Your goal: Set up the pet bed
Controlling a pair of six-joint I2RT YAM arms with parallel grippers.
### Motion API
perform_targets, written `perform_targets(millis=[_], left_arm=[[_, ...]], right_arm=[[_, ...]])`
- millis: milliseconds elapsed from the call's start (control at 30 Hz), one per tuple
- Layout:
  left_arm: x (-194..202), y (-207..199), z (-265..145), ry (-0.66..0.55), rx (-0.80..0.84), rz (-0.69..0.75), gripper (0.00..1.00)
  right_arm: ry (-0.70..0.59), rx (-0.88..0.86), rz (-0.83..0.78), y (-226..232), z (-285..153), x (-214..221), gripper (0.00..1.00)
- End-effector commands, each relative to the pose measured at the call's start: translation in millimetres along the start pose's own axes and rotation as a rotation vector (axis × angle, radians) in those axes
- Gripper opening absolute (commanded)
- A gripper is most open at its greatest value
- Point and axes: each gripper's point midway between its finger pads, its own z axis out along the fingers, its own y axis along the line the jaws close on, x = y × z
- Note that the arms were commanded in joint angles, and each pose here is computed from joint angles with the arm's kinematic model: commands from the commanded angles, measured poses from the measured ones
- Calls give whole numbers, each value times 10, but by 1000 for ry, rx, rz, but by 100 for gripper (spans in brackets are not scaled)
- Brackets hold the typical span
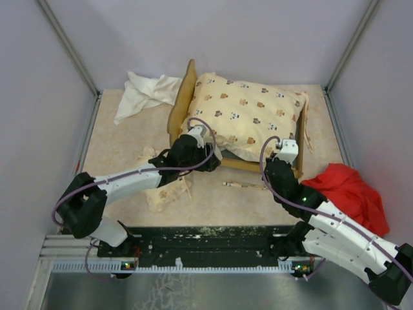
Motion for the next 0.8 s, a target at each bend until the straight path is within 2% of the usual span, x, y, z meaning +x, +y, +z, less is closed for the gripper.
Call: perform_targets(millis=[0,67,100,233,300,533,767], left_arm=[[-233,-126,183,-76,20,-8,59],[-223,-34,254,-77,-28,-3,55],[-198,24,268,-69,-57,2,49],[-147,170,208,-57,-122,19,10],[-124,206,143,-50,-133,33,0],[-54,297,-55,-45,-158,43,0],[-116,230,-173,-52,-133,51,0]], right_arm=[[-51,-50,47,118,-13,-204,0],[-47,-42,38,101,-5,-180,0],[-50,-31,37,79,-6,-189,0],[-71,23,40,-31,-31,-252,0],[-75,46,35,-76,-33,-258,0],[-77,31,46,-64,-28,-226,0],[-91,110,41,-196,-48,-299,0]])
